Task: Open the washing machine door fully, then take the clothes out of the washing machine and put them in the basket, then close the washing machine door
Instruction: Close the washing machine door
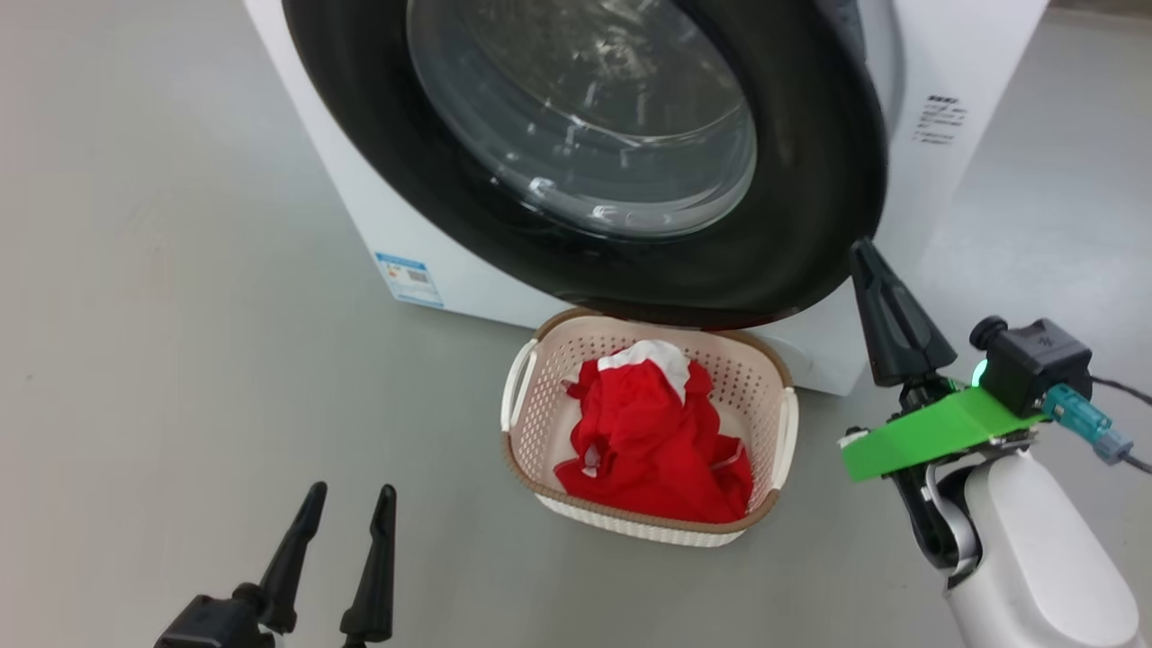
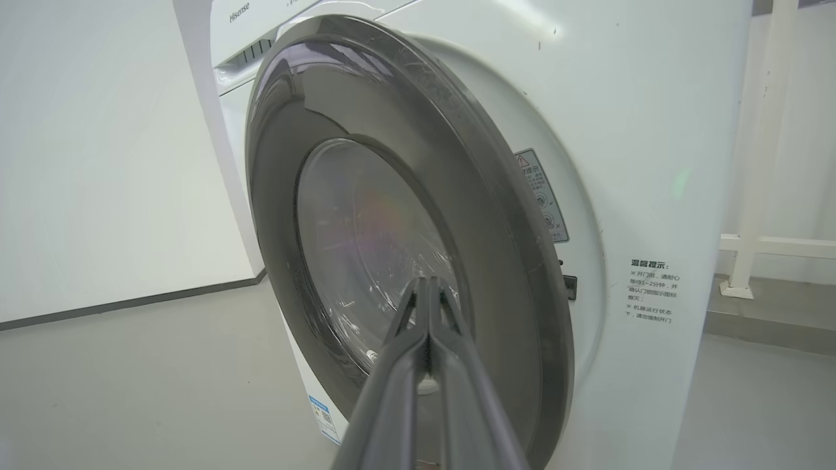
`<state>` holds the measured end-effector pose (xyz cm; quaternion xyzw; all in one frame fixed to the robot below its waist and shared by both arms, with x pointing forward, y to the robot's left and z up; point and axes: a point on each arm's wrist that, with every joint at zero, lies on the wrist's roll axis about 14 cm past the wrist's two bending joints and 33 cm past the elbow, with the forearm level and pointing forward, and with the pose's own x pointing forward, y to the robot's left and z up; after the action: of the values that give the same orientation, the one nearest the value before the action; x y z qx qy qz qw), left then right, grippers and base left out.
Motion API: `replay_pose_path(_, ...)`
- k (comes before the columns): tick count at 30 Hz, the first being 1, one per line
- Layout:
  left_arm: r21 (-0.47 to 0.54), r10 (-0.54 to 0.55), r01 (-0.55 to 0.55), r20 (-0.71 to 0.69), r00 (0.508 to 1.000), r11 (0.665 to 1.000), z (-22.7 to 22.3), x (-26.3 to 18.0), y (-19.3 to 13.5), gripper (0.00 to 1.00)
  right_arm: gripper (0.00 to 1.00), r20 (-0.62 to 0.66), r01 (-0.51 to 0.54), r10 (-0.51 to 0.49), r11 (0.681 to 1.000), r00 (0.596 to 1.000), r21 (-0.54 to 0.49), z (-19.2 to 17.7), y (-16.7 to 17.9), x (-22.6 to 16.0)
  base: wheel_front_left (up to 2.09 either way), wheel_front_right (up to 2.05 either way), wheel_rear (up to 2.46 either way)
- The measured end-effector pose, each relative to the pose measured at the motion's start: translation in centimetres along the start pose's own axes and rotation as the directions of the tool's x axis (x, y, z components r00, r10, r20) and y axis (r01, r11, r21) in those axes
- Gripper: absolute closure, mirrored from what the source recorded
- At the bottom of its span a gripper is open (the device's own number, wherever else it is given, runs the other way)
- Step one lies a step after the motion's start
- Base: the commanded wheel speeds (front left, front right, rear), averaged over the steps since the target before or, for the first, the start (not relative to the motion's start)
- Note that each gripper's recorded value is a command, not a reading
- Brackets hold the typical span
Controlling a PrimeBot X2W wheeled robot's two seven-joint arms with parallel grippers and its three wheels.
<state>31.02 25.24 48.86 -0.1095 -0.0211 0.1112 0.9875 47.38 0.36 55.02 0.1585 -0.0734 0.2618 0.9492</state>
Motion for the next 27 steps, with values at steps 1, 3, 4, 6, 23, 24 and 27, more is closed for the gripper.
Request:
replay_pose_path(1, -0.004, 0.005, -0.006, -0.006, 1.000, 1.000, -0.2, 0.0, 0.1, 0.00, 1.00, -0.004, -0.003, 0.003, 1.000, 1.000, 0.004, -0.3, 0.0, 0.4, 0.00, 0.00, 0.00)
replay_pose_path(3, -0.014, 0.012, -0.012, -0.015, 1.000, 1.000, -0.4, 0.0, 0.2, 0.00, 1.00, -0.016, -0.006, 0.006, 1.000, 1.000, 0.008, -0.9, -0.2, 1.2, 0.00, 0.00, 0.00)
replay_pose_path(4, -0.018, 0.012, -0.012, -0.015, 1.000, 1.000, -0.4, 0.2, 0.1, 0.00, 1.00, -0.022, -0.005, 0.005, 1.000, 1.000, 0.009, -1.2, -0.3, 1.5, 0.00, 0.00, 0.00)
replay_pose_path(6, -0.023, 0.008, -0.008, -0.014, 1.000, 1.000, -0.4, 0.7, -0.1, 0.00, 1.00, -0.031, 0.000, 0.000, 1.000, 1.000, 0.012, -1.8, -0.8, 2.2, 0.00, 0.00, 0.00)
replay_pose_path(23, -0.027, -0.014, 0.012, -0.076, 0.997, 1.000, -2.3, 4.2, -1.1, 0.00, 1.00, -0.041, 0.022, -0.021, 1.000, 0.999, 0.017, -4.6, -4.7, 7.9, 0.00, 0.00, 0.00)
replay_pose_path(24, -0.027, -0.016, 0.014, -0.078, 0.997, 1.000, -2.4, 4.5, -1.2, 0.00, 1.00, -0.037, 0.024, -0.023, 1.000, 0.999, 0.019, -4.6, -4.8, 8.2, 0.00, 0.00, 0.00)
replay_pose_path(27, -0.031, -0.024, 0.021, -0.088, 0.996, 0.999, -2.8, 4.9, -1.5, 0.00, 1.00, -0.023, 0.043, -0.043, 0.999, 0.999, 0.031, -4.7, -5.7, 8.9, 0.00, 0.00, 0.00)
